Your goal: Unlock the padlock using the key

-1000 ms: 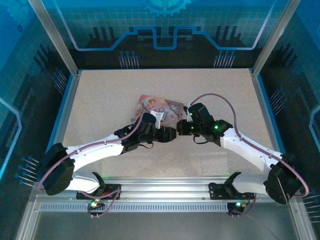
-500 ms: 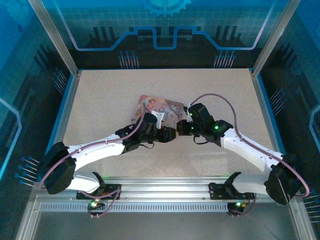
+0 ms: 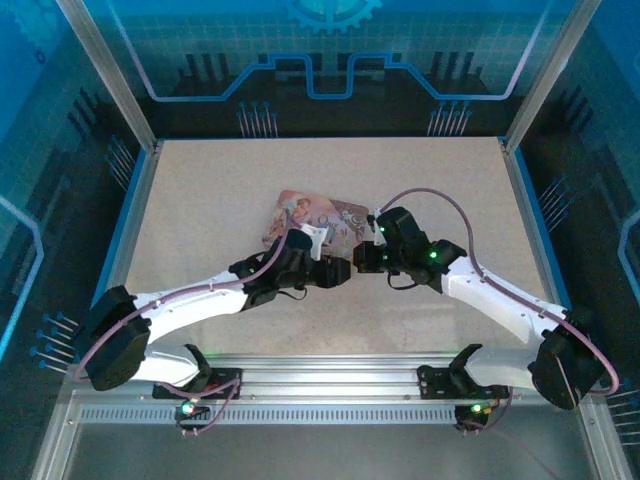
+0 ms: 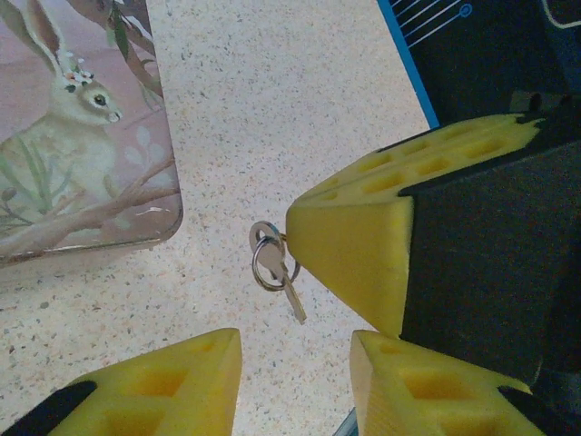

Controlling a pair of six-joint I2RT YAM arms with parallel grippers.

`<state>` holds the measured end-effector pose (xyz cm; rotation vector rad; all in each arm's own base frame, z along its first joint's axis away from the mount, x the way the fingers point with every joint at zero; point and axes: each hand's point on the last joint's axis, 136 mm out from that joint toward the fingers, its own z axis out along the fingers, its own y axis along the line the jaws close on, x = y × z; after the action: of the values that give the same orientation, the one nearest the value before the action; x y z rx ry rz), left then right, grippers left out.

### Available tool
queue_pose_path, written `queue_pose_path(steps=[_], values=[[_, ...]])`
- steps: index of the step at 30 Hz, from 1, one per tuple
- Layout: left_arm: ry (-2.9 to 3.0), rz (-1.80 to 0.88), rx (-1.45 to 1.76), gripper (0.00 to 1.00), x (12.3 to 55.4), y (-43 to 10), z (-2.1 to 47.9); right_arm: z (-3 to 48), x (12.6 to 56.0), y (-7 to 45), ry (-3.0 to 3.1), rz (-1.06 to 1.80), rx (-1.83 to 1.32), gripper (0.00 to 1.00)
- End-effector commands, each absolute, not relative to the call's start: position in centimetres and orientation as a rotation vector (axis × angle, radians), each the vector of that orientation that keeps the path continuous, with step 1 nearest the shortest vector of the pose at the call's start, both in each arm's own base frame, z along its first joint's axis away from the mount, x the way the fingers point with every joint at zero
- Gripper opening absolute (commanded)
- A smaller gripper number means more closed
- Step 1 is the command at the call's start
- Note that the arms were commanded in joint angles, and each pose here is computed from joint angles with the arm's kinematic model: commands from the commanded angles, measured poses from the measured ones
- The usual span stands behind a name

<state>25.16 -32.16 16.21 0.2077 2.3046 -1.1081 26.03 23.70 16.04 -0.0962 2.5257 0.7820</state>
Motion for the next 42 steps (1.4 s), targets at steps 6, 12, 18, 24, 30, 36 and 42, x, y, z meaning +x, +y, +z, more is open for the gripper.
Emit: queue_pose_path(steps=[6,12,18,24,30,36,42], values=[[2.149,-1.116,0.214,0.43,25.8,-30.6,19.0,16.4,25.5,23.6,2.564,0.827,-0.085,0.00],[2.136,-1.141,0.228,0.44,25.4,-30.5,19.0,16.5,25.7,23.7,2.566,0.840,-0.075,0.00],[2.146,-1.186,0.244,0.45,25.5,-31.6,18.6,16.6,25.7,23.8,2.565,0.856,-0.074,0.00],[2.158,-1.213,0.250,0.45,25.6,-32.3,18.1,16.8,25.7,23.9,2.559,0.867,-0.076,0.00],[2.177,-1.217,0.248,0.44,25.6,-32.5,17.4,16.7,25.8,23.9,2.558,0.880,-0.066,0.00],[2.196,-1.226,0.244,0.43,25.7,-32.8,16.6,16.8,25.9,23.9,2.554,0.890,-0.057,0.00],[2.210,-1.214,0.242,0.40,25.8,-32.8,16.0,16.8,25.9,23.8,2.554,0.890,-0.055,0.00]])
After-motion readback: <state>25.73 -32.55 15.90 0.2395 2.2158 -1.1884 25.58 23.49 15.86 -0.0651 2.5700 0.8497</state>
